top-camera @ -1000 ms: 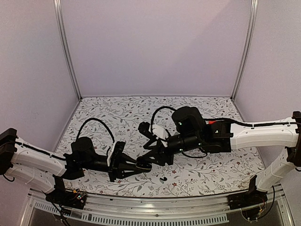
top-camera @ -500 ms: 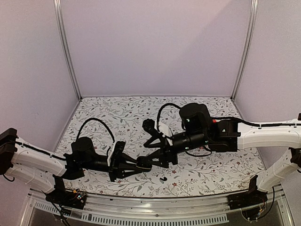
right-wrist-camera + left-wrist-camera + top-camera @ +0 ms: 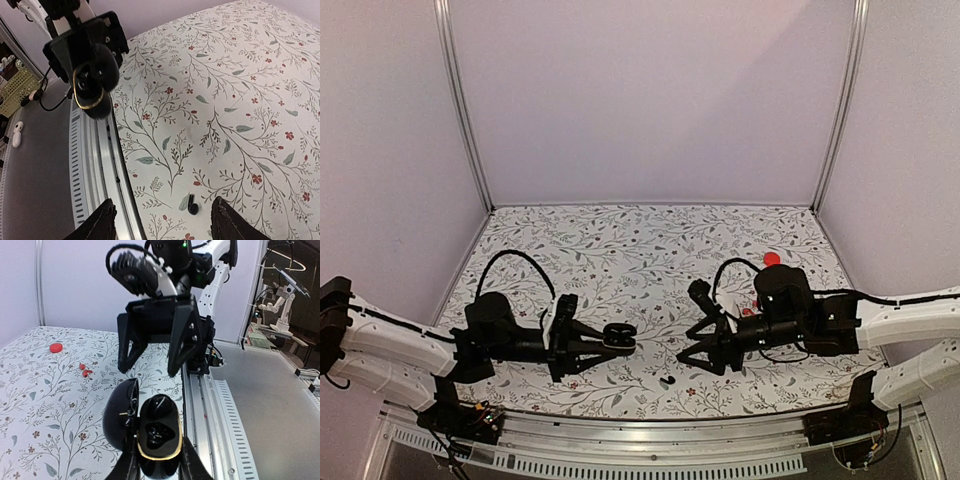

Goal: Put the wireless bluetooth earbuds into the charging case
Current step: Pick up the left earbud from the center of the board.

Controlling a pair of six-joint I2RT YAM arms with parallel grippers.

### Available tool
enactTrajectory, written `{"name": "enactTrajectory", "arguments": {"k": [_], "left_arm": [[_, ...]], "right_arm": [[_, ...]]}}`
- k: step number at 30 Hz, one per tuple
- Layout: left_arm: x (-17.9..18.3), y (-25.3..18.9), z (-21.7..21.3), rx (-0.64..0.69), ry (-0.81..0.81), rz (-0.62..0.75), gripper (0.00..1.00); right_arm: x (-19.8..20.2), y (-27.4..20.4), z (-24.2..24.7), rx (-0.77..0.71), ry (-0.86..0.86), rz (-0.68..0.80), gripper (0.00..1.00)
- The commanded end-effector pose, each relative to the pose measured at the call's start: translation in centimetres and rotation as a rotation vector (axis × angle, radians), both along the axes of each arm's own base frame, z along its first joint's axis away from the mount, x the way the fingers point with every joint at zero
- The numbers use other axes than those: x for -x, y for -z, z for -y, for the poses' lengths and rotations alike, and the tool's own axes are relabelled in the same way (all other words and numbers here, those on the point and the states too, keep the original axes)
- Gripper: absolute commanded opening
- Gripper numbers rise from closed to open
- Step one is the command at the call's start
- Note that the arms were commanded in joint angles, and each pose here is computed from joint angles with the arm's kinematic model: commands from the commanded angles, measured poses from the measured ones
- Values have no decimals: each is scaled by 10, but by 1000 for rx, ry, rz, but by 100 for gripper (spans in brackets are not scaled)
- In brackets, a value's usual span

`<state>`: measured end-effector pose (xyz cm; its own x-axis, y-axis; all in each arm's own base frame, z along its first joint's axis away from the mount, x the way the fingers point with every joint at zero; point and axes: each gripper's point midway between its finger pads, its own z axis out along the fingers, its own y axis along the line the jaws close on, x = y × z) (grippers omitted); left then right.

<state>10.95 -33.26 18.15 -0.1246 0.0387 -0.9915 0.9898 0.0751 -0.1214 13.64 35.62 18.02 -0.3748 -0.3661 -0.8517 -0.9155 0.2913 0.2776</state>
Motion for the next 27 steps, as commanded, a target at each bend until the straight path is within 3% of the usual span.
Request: {"name": "enactTrajectory", "arguments": {"k": [1,17,27], "left_arm": [[-10,-8,-6,39,-52,13,0],[-10,-11,-9,45,-56,19,0],[-10,-11,-9,42,-52,29,0]], "right_arm": [[-1,37,17,-11,96,-75,62],[-2,119,7,14,23,77,56],[7,142,-3,65,-35,170,48]]}}
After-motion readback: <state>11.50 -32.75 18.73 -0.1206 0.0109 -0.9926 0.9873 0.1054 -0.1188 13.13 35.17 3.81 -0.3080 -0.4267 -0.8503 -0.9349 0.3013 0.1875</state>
